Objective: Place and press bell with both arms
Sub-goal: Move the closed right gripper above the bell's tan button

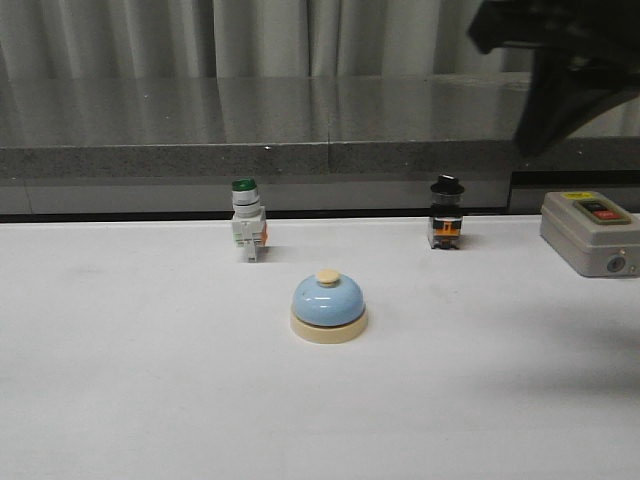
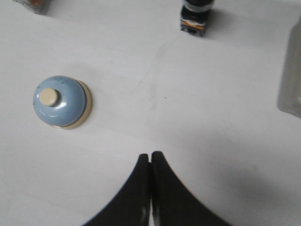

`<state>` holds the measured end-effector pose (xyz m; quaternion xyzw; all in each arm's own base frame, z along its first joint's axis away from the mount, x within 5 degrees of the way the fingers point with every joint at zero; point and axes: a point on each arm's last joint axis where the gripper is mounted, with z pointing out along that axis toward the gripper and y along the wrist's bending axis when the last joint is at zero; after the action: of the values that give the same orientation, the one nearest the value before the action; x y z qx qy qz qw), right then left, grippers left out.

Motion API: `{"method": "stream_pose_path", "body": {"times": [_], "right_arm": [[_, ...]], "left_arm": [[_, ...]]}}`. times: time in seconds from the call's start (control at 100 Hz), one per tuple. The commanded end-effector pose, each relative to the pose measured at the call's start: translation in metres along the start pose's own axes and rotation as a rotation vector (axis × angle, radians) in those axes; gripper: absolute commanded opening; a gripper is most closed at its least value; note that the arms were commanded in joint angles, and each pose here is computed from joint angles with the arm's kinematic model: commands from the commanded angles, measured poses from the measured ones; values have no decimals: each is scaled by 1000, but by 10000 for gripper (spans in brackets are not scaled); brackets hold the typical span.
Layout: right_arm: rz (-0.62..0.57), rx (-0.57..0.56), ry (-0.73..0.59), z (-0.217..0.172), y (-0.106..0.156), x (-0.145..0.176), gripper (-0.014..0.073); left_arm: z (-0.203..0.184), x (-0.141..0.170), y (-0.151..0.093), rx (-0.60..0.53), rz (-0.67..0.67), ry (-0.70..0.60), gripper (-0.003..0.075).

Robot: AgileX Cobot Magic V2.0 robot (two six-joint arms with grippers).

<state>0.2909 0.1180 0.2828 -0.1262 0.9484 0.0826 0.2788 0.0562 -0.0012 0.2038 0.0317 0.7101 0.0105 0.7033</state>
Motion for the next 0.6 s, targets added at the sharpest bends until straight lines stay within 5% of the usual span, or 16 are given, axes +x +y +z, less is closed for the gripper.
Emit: {"method": "stream_pose_path", "body": {"times": [0.0,0.32,0.59], "right_arm": [[-26,-31,-90,0,14,-24,-60],[-133,-92,8,63,69,-47,-60],[-168,-105,68,90,89,-48,-60]], "left_arm": [[-1,5,-1,3,-8,-71,-20],[-1,5,-1,3,-8,-71,-20],[-1,5,-1,3,-8,-71,-20]]}}
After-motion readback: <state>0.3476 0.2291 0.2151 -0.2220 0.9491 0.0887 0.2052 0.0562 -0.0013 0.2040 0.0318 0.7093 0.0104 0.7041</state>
